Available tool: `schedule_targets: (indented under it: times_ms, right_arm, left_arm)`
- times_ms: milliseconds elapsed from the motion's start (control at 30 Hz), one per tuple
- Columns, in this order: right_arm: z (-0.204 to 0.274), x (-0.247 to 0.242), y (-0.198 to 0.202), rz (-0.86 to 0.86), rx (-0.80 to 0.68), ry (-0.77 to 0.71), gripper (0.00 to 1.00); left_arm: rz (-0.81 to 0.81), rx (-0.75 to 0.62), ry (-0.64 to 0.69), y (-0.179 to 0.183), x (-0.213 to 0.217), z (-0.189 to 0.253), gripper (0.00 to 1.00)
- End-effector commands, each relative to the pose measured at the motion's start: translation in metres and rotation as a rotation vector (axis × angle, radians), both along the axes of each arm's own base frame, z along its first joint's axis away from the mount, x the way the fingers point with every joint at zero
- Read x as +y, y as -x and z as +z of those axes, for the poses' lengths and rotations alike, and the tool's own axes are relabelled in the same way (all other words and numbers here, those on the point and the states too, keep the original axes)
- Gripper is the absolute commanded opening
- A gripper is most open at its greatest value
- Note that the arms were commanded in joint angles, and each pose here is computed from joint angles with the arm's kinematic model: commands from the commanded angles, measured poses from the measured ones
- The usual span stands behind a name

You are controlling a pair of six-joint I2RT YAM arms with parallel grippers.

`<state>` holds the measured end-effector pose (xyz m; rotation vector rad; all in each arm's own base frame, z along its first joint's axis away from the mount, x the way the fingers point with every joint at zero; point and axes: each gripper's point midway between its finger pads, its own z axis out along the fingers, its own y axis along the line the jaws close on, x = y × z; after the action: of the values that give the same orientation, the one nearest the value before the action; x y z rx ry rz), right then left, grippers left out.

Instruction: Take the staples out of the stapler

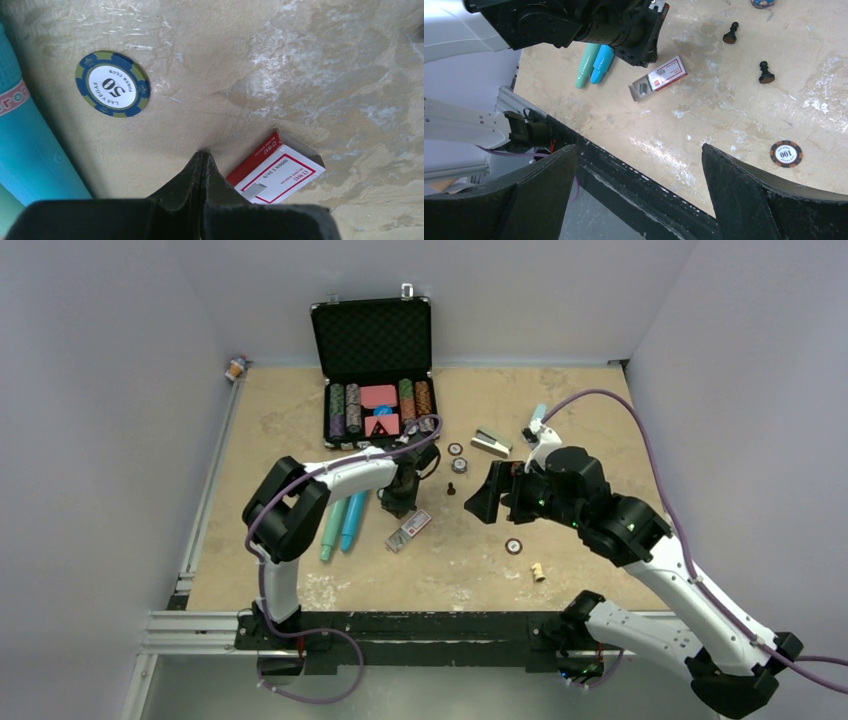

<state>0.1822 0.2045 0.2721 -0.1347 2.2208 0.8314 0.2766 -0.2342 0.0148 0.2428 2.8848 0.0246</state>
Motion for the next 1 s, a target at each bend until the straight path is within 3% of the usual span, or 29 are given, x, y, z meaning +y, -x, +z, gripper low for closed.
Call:
schedule_targets:
  times_ms: [0,200,433,767,833,867,967]
  right_arm:
    - [-0.005,-0.003,-0.003,-0.021,0.0,0.017,0.99]
    - [-0.003,-0.001,-0.013,-0.02,-0.017,0.055,0.99]
    - [-0.004,0.006,-0.021,-0.022,-0.026,0.047,0.99]
    - [-0.014,0.01,-0.024,-0.037,0.008,0.027,0.99]
    - [-0.02,0.008,-0.023,-0.052,0.028,0.036,0.99]
    - [-0.025,0.005,-0.024,-0.064,0.034,0.054,0.99]
    - [-0.044,0.001,-0.022,-0.044,0.067,0.125,0.98]
  left_arm:
    - [-0.048,0.05,0.082,0.014,-0.024,-0.008,0.0]
    - [-0.136,0.095,0.185,0.042,-0.051,-0.015,0.0]
    - [-0.162,0.142,0.202,0.062,-0.049,-0.014,0.0]
    - [-0.113,-0.001,0.153,0.037,-0.035,0.051,0.02]
    - [-0.057,-0.053,0.103,0.025,-0.021,0.071,0.08]
    - [-0.023,-0.078,0.093,0.019,-0.015,0.08,0.16]
    - [0.039,-0.098,0.113,0.01,0.002,0.101,0.58]
